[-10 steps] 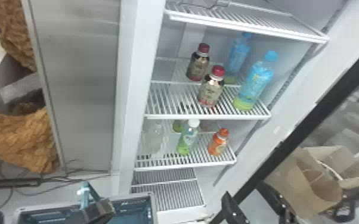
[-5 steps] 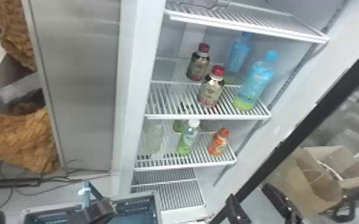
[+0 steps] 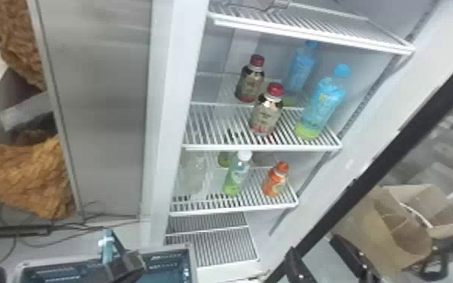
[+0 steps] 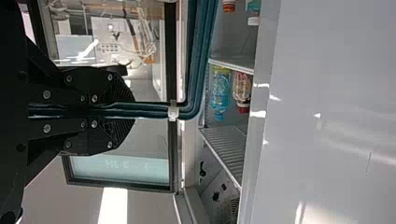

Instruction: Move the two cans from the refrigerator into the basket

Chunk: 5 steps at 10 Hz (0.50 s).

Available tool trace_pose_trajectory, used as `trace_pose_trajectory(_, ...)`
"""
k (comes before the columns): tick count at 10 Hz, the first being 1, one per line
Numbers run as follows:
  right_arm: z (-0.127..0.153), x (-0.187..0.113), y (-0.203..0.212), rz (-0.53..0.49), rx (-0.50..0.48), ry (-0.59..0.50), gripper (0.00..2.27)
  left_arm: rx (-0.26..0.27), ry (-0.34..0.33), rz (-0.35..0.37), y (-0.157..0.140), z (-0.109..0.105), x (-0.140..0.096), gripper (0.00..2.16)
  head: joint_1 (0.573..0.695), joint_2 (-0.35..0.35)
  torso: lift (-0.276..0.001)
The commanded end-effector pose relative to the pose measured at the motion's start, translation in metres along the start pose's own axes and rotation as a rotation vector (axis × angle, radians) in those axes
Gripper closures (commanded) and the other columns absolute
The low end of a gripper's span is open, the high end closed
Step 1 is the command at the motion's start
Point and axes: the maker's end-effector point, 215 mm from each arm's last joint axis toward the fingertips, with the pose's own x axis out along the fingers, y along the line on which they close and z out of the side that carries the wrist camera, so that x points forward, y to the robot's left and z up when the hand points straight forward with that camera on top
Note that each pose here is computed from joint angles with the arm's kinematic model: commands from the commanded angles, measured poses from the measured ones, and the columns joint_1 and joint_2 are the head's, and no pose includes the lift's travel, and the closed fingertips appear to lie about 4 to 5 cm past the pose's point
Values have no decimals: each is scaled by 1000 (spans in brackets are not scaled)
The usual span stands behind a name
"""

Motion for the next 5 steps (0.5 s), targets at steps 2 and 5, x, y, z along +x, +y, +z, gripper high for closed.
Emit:
trace_pose_trajectory(2, 0, 2, -1, -1, 0, -5, 114, 2, 1, -1, -1, 1, 1, 1191, 695, -350, -31)
trace_pose_trajectory(5, -3, 1, -2, -3, 3, 4, 116, 1, -2, 0, 0, 1, -1, 1191, 695, -350, -31)
